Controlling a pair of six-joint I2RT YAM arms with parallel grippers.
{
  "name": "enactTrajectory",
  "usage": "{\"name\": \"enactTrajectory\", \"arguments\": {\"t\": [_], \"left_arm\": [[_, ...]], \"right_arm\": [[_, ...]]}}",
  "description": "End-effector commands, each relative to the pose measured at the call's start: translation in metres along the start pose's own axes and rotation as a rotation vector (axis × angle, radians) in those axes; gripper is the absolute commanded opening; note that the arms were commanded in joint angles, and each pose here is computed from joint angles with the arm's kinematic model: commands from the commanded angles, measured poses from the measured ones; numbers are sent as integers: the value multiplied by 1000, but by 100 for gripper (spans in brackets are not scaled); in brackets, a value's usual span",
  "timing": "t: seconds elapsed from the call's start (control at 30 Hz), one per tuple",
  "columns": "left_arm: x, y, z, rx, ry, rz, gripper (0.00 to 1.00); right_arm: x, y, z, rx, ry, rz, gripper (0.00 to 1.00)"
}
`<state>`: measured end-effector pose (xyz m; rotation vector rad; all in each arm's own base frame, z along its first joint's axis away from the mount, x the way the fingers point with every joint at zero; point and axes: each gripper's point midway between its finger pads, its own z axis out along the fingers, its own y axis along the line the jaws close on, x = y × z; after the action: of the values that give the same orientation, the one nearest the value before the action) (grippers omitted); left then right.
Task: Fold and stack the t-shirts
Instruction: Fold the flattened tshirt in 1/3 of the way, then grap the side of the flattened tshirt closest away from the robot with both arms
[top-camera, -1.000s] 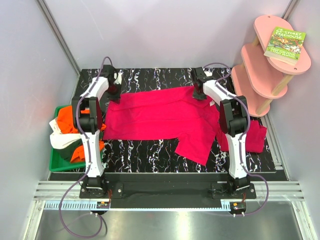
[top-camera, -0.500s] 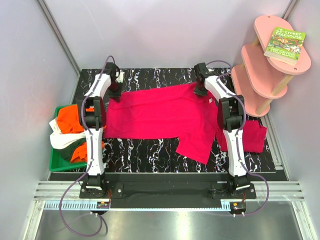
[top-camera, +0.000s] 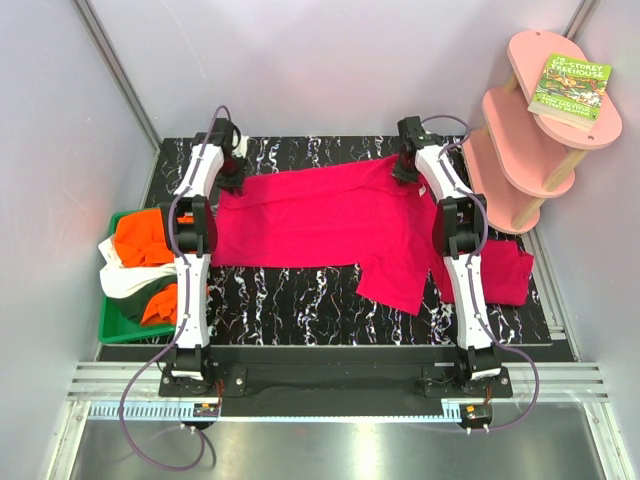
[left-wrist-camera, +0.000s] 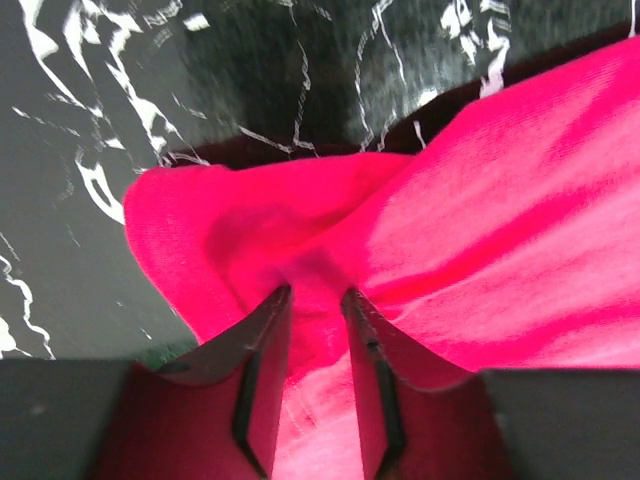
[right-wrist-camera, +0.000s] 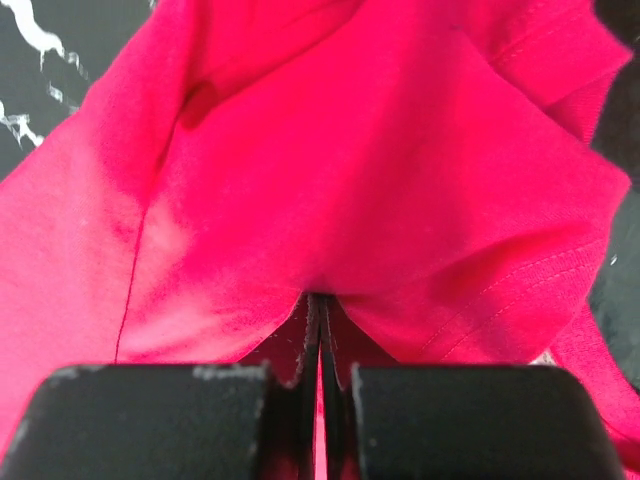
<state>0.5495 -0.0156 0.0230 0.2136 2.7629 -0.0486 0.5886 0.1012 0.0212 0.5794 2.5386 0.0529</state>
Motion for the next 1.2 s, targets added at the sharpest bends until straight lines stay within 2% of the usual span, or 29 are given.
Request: {"name": "enactTrajectory", "arguments": {"t": [0.0,0.17,0.23,0.27,0.3,0.33,0.4,0.43,0.5,0.53,0.57,0.6,0.63,0.67,0.7,0.73,0.77,0.83,0.87,0.9,1.0,1.17], "left_arm": [[-8,20,6,-47,-27,-10,38],[-13,19,2,-43,-53,-13,44],[-40,25,-34,-28,-179,-57,45],[-30,22,-33,-4,-171,-73,45],[-54,17,-85,22,-297,-91,47],[-69,16,-103,25,-383,-91,51],[-70,6,-134,46,-434,-103,54],[-74,2,-176,46,-501,-97,55],[-53,-5,-189,39,-484,-80,55],[-47,-9,-227,32,-540,-63,55],[-21,-12,-214,36,-482,-57,55],[-8,-10,-221,14,-479,-36,55],[4,-9,-226,-3,-475,-25,55],[31,-11,-232,-18,-458,-11,54],[43,-6,-235,-58,-458,16,54],[69,-5,-222,-71,-407,12,54],[78,-4,-244,-99,-458,16,54],[105,0,-242,-138,-442,15,54],[112,3,-259,-173,-481,-4,54],[119,7,-264,-205,-497,-41,49],[140,9,-262,-232,-485,-123,41],[158,4,-255,-218,-468,-223,42]], "right_arm": [[-8,-23,16,35,10,46,1],[-20,-26,11,26,-16,30,0],[-28,-15,-1,-24,-32,29,0],[-42,-5,-18,-56,-71,35,1],[-52,3,-31,-80,-107,38,6],[-63,6,-44,-82,-150,40,12],[-77,26,-90,-125,-232,28,27],[-77,29,-104,-115,-257,5,42],[-65,39,-142,-114,-283,-52,56],[-68,40,-176,-132,-326,-70,63],[-31,35,-166,-96,-260,-113,65],[-25,34,-172,-101,-276,-109,66],[3,13,-180,-82,-244,-102,66],[15,7,-183,-90,-240,-92,66],[23,4,-187,-108,-254,-70,64],[48,-17,-193,-94,-225,-35,61],[57,-23,-196,-105,-229,-12,58],[95,-46,-203,-90,-200,1,55],[104,-53,-207,-84,-200,5,54],[116,-56,-212,-85,-202,-2,53],[153,-71,-223,-105,-179,38,49],[209,-101,-222,-63,-133,93,45]]}}
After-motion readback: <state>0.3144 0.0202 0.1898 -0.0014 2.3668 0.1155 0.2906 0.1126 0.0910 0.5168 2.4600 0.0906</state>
